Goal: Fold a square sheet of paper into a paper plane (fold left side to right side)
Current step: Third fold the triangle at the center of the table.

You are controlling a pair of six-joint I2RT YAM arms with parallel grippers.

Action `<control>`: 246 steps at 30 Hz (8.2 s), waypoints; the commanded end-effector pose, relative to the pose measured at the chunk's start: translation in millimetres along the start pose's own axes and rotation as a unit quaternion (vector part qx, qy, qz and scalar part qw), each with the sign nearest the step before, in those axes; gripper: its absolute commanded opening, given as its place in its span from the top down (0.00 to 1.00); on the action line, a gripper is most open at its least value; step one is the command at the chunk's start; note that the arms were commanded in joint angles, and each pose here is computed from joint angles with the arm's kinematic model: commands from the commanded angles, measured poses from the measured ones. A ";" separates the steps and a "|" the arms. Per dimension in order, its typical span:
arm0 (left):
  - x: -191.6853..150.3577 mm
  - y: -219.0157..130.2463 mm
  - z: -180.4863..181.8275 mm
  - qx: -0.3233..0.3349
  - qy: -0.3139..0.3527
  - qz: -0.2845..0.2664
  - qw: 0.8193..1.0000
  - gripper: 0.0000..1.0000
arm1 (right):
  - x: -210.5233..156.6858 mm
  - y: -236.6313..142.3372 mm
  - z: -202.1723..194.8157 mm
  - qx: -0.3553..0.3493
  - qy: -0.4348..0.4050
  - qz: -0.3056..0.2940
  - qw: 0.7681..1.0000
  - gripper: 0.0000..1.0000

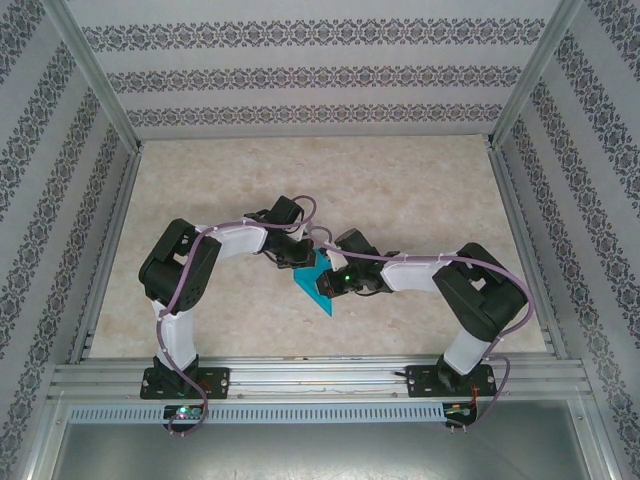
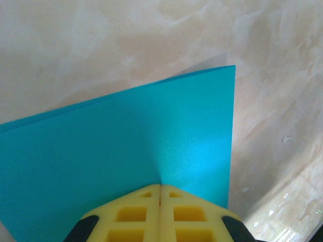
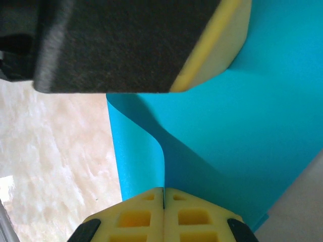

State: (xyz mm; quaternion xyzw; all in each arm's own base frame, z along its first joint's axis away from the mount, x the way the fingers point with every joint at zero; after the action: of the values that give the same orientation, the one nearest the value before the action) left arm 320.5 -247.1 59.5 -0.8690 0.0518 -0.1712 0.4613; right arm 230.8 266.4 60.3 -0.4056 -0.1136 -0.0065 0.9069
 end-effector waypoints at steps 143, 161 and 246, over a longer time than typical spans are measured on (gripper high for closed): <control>-77.9 6.0 8.1 -0.021 -0.058 -0.045 0.997 0.99 | 13.4 -8.4 -9.4 -0.020 0.034 -0.002 0.999 0.87; -79.9 11.5 11.0 -0.026 -0.090 -0.045 0.995 1.00 | -4.2 -63.2 11.4 0.025 0.100 -0.005 0.995 0.82; -81.0 14.6 18.5 -0.003 -0.112 -0.044 0.993 1.00 | -41.0 -53.2 12.9 0.026 0.147 0.052 0.987 1.00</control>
State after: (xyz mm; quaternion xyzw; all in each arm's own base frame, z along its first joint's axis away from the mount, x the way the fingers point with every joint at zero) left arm 264.1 -238.8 51.3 -0.9127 -0.0394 -0.1388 0.3823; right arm 174.0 229.9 97.6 -0.3824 0.0559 -0.0140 0.9222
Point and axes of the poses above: each hand's point on the last joint's axis, 136 mm out from that joint toward the fingers, its own y axis out along the fingers, its own z axis along the line the jaws close on, x = y × z, the point moved 5 cm from there along -y, back along the fingers, and after that the axes turned 14 degrees about y, right-handed, at the moved point
